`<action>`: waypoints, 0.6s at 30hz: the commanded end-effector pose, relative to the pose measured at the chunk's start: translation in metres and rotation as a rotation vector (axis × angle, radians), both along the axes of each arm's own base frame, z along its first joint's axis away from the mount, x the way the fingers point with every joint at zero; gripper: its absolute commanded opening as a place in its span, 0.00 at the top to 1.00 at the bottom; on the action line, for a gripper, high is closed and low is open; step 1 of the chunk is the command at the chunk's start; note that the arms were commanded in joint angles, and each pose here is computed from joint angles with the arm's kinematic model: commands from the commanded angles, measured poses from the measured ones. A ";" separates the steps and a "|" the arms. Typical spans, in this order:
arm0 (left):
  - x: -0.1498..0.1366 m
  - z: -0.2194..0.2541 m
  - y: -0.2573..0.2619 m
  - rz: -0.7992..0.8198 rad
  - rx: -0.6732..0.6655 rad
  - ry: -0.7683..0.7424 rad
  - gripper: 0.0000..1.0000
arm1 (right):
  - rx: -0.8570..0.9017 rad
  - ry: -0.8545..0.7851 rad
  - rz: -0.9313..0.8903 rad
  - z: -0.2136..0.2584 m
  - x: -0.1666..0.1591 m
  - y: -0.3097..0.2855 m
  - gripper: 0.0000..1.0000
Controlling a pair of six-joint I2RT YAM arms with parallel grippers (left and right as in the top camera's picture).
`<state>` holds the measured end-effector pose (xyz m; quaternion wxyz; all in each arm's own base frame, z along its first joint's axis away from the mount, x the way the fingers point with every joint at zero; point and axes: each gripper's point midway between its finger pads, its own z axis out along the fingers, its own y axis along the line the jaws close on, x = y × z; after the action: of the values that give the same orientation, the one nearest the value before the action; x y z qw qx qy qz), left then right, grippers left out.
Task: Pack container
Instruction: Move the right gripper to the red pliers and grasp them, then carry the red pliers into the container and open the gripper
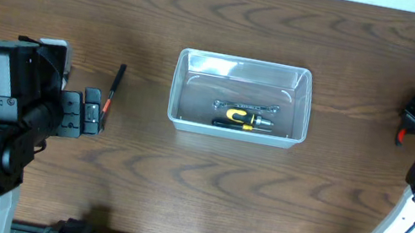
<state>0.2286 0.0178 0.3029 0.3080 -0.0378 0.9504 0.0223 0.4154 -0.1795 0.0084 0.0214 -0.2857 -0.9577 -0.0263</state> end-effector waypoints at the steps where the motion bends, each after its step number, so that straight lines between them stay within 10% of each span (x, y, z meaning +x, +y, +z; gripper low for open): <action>1: 0.000 0.004 0.000 -0.001 0.006 -0.012 0.02 | -0.067 -0.246 0.203 0.098 0.044 0.036 0.99; 9: 0.000 0.004 0.000 -0.001 0.006 -0.011 0.02 | -0.234 -0.609 0.964 0.243 0.062 0.201 0.99; 18: 0.000 0.004 0.000 -0.001 0.006 -0.011 0.02 | -0.105 -0.459 1.578 0.177 0.011 0.359 0.99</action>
<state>0.2286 0.0178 0.3029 0.3080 -0.0378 0.9504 0.0223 0.4334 0.1646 0.2422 -0.2473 0.4145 -0.8756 -0.0205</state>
